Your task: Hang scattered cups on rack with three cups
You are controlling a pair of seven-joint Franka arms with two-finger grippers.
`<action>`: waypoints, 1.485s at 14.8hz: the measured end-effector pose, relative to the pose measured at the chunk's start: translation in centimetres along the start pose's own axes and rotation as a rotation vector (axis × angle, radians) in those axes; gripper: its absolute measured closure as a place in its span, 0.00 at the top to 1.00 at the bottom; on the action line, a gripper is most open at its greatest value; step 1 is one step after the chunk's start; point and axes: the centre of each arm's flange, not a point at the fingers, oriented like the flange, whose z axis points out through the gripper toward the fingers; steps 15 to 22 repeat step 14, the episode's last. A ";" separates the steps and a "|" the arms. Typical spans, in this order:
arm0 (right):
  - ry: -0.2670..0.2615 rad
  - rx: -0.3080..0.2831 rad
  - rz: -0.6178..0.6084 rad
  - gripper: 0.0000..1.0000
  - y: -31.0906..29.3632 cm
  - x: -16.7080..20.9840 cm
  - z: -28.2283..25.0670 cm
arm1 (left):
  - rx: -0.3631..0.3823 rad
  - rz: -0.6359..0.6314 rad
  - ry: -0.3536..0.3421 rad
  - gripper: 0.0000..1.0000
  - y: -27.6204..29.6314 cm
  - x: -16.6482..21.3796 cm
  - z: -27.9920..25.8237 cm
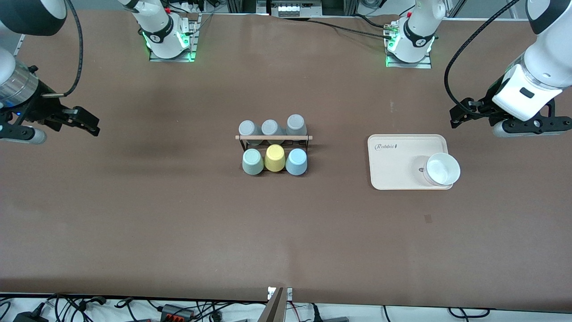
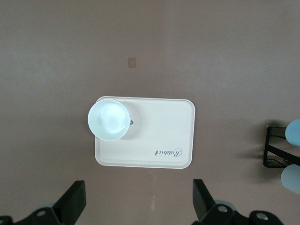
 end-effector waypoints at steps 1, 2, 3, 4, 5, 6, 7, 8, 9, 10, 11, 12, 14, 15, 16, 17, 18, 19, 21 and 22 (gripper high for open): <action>-0.002 -0.002 0.000 1.00 0.0 -0.3 0.0 | 0.000 0.000 0.000 1.00 0.0 0.0 0.0; -0.001 -0.002 0.001 1.00 0.1 -0.4 -0.2 | 0.000 0.000 0.000 1.00 0.0 0.0 0.0; 0.004 -0.001 0.002 1.00 0.1 -0.3 -0.4 | 0.000 0.000 0.000 1.00 0.0 0.0 0.0; 0.003 -0.001 0.002 1.00 0.2 -0.3 -0.6 | 0.000 0.000 0.000 1.00 0.0 0.0 0.0; -0.007 -0.002 -0.002 1.00 0.4 -0.3 -0.9 | 0.000 0.000 0.000 1.00 0.0 0.0 0.0; -0.018 -0.002 -0.010 1.00 0.6 -0.3 -1.2 | 0.000 0.000 0.000 1.00 0.0 0.0 0.0; -0.022 0.002 -0.013 1.00 0.8 -0.2 -1.5 | 0.000 0.000 0.000 1.00 0.0 0.0 0.0; -0.025 0.010 -0.016 1.00 1.0 -0.1 -1.7 | 0.000 0.000 0.000 1.00 0.0 0.0 0.0; -0.028 0.019 -0.020 1.00 1.2 0.0 -1.7 | 0.000 0.000 0.000 1.00 0.0 0.0 0.0; -0.029 0.026 -0.027 1.00 1.5 0.0 -1.7 | 0.000 0.000 0.000 1.00 0.0 0.0 0.0; -0.031 0.029 -0.031 1.00 1.7 0.1 -1.7 | 0.000 0.000 0.000 1.00 0.0 0.0 0.0; -0.030 0.030 -0.035 1.00 1.8 0.1 -1.7 | 0.000 0.000 0.000 1.00 0.0 0.0 0.0; -0.016 0.033 -0.038 1.00 1.7 0.4 -2.3 | 0.000 0.001 0.000 1.00 0.0 0.0 0.0; -0.016 0.033 -0.038 1.00 1.7 0.4 -2.3 | 0.000 0.001 0.000 1.00 0.0 0.0 0.0; -0.016 0.033 -0.038 1.00 1.7 0.4 -2.3 | 0.000 0.001 0.000 1.00 0.0 0.0 0.0; -0.016 0.033 -0.038 1.00 1.7 0.4 -2.3 | 0.000 0.001 0.000 1.00 0.0 0.0 0.0; -0.016 0.033 -0.038 1.00 1.7 0.4 -2.3 | 0.000 0.001 0.000 1.00 0.0 0.0 0.0; -0.016 0.033 -0.038 1.00 1.7 0.4 -2.3 | 0.000 0.001 0.000 1.00 0.0 0.0 0.0; -0.016 0.033 -0.038 1.00 1.7 0.4 -2.3 | 0.000 0.001 0.000 1.00 0.0 0.0 0.0; -0.016 0.033 -0.038 1.00 1.7 0.4 -2.3 | 0.000 0.001 0.000 1.00 0.0 0.0 0.0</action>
